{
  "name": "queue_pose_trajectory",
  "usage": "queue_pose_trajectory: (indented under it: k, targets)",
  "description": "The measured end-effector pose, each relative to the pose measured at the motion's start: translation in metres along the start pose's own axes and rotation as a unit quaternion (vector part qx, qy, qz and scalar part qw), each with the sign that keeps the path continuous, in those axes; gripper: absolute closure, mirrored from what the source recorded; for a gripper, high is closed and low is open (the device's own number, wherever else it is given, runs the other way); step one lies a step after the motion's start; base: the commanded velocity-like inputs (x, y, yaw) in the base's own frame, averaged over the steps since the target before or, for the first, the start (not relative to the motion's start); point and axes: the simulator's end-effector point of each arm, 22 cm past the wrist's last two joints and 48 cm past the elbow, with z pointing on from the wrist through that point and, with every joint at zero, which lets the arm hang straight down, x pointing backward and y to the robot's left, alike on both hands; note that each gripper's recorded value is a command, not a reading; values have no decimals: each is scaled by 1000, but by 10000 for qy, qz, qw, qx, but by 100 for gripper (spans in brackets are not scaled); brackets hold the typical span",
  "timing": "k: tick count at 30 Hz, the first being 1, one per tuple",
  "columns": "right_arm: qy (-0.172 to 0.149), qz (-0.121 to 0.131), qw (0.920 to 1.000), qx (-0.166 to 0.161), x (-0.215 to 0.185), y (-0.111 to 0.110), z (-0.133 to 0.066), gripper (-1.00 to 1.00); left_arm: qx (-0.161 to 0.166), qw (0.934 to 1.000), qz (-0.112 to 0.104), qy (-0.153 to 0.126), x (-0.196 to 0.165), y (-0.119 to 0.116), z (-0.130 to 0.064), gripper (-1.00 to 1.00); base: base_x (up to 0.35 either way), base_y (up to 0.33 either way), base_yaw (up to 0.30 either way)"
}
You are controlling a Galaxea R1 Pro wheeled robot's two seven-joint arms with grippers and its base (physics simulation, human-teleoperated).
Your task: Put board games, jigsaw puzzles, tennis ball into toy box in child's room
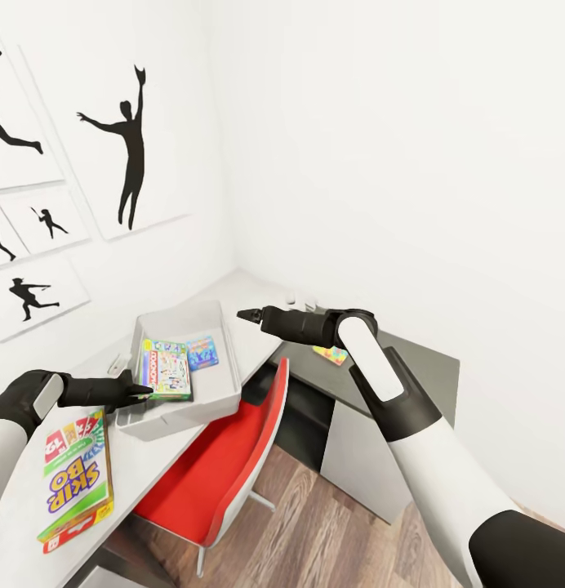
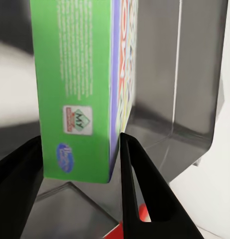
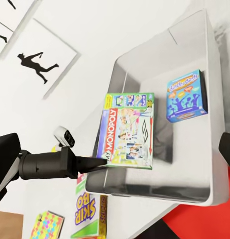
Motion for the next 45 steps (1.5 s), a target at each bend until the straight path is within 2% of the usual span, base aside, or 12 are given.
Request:
queue_pose_trajectory:
  k: [25, 31, 45]
  targets:
    - [-66, -112, 9999, 7, -7, 15, -10, -100, 114, 9999, 76, -88, -2, -18, -12, 100, 0, 0, 0]
    - [-75, -124, 9999, 9, -8, 16, -11, -100, 3, 9999, 92, 53, 7, -13, -9, 100, 0, 0, 0]
    - [-73, -112, 9999, 18, -7, 15, -11, -100, -105, 9997, 132, 165, 13, -7, -6, 100, 0, 0, 0]
